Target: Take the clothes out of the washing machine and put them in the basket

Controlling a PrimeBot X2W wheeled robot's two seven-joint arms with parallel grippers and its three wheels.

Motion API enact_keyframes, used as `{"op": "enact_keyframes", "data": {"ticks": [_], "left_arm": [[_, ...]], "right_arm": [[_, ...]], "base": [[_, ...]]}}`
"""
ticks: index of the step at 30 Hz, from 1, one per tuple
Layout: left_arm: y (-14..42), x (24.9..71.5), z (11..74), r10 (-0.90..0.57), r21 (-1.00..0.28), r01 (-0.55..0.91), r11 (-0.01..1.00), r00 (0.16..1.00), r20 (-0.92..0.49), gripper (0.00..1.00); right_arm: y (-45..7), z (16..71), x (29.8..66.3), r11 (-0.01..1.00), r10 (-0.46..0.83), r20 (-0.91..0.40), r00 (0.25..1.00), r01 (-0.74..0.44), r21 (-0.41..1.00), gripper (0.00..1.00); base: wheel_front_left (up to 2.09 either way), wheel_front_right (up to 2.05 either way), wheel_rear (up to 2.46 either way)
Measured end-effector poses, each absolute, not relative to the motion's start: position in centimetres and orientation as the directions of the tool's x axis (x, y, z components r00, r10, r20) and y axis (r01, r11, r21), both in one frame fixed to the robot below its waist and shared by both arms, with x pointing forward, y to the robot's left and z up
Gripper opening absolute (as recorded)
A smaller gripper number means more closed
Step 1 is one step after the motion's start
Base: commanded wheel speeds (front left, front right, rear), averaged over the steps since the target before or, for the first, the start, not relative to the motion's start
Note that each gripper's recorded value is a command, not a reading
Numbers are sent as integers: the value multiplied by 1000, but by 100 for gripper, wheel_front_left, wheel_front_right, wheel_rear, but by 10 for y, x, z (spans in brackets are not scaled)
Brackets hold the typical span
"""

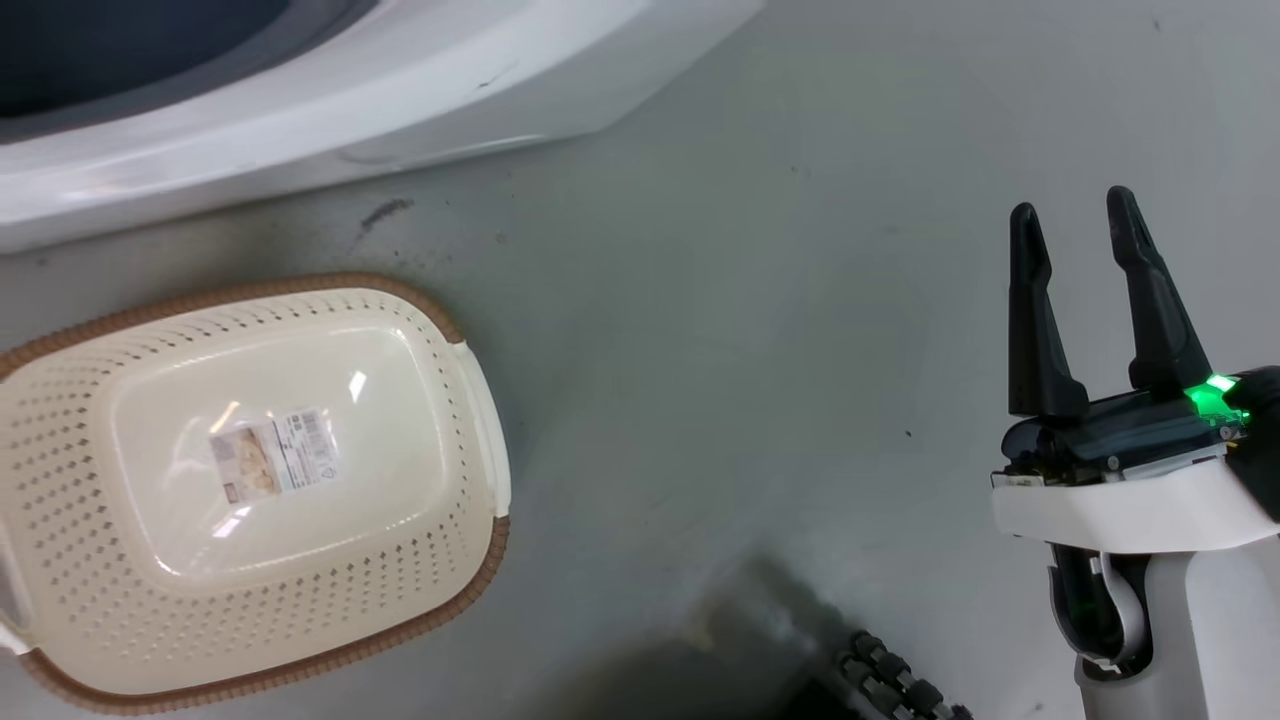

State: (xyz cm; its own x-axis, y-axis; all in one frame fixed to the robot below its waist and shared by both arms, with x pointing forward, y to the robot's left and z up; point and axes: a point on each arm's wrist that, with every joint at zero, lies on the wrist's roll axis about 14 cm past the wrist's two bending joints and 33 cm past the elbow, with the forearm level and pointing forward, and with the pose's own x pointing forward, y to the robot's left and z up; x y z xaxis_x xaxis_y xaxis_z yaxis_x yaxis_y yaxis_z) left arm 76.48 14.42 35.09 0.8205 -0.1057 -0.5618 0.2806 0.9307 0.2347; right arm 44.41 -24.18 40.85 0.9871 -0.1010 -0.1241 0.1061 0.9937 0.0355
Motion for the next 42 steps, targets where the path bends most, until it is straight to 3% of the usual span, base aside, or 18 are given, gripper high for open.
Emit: {"op": "enact_keyframes", "data": {"ticks": [22, 42], "left_arm": [[115, 652, 404, -270, 112, 333, 936, 886, -376, 0], [136, 590, 531, -301, 178, 302, 936, 953, -36, 0]], "right_arm": [[-205, 464, 426, 999, -2, 0, 1000, 2, 33, 100], [-174, 504, 397, 996, 81, 91, 993, -85, 39, 100]], "base": [[0, 0, 0], [0, 0, 0]]}}
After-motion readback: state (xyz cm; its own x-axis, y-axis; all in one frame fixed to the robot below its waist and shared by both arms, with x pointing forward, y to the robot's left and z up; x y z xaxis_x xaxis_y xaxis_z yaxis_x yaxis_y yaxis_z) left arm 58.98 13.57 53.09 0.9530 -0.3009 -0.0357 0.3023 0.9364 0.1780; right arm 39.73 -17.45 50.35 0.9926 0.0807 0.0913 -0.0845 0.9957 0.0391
